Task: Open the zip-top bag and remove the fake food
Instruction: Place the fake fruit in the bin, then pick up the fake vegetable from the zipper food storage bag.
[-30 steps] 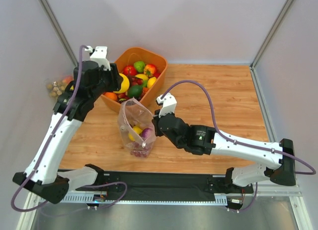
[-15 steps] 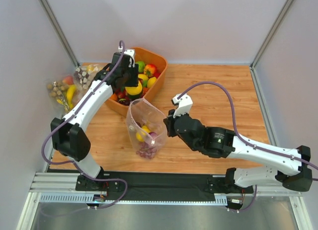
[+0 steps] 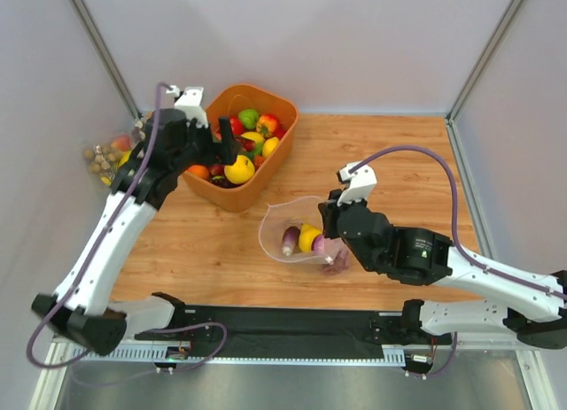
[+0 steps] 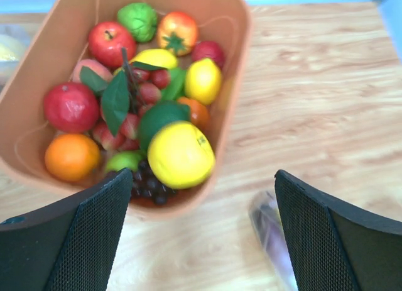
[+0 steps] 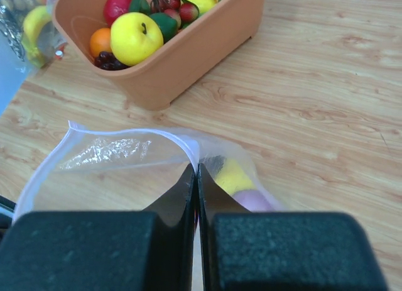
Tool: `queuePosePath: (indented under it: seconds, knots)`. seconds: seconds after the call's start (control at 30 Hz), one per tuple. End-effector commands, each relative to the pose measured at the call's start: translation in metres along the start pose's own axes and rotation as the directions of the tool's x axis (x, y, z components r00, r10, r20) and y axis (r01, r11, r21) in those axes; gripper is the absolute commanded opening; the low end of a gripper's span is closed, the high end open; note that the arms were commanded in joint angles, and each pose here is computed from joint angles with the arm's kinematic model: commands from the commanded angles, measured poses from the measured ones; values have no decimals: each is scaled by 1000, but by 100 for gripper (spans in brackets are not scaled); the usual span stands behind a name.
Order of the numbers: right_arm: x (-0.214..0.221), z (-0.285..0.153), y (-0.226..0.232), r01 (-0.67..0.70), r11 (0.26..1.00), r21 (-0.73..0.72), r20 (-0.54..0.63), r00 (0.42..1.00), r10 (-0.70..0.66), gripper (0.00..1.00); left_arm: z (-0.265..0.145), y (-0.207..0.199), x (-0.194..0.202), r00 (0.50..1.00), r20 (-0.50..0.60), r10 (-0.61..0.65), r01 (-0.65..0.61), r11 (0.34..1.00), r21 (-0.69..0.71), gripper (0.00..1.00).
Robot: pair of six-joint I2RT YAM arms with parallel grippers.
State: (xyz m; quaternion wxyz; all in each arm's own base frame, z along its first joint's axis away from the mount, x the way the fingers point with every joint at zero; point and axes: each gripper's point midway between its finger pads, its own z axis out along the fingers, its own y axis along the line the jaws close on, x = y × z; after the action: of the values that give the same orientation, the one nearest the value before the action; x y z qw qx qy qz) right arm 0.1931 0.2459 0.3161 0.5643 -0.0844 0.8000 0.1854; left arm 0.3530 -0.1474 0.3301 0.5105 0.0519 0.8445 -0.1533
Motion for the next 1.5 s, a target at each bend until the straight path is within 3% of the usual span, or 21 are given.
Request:
queuePosePath:
  seconds: [0.0,0.2,0.37,0.57,0.77,0.9,1.17,1.37,1.47]
  knots:
    - [0,3,-4,-26,998,50,11,1000,25,0,-50,-19,11,998,57,-33,26,993,117,99]
    - [74,30,50,8,1000,-26,-131,991,-12,0,-114,-49,64,998,46,-43,28,959,282,99]
    - [109,45,99,-14,992,-126,-208,978,-13,0,-160,-67,98,993,33,-110,82,883,463,98]
    - [117,54,135,-51,978,-200,-237,971,2,0,-182,-71,135,993,-30,-112,110,830,546,94]
    - [130,48,154,-94,965,-244,-275,961,24,0,-183,-68,164,987,-73,-145,160,808,567,84]
    - [129,41,138,-102,972,-214,-271,962,41,0,-163,-66,199,976,-156,-153,215,802,557,76]
    - [124,28,105,-137,978,-157,-250,964,95,0,-136,-65,227,962,-225,-156,254,818,517,59]
    - [124,25,104,-141,978,-154,-251,963,99,0,-116,-78,237,965,-241,-100,209,848,487,59]
    - [123,25,105,-144,978,-153,-249,963,103,0,-110,-93,252,964,-267,1,131,871,474,61]
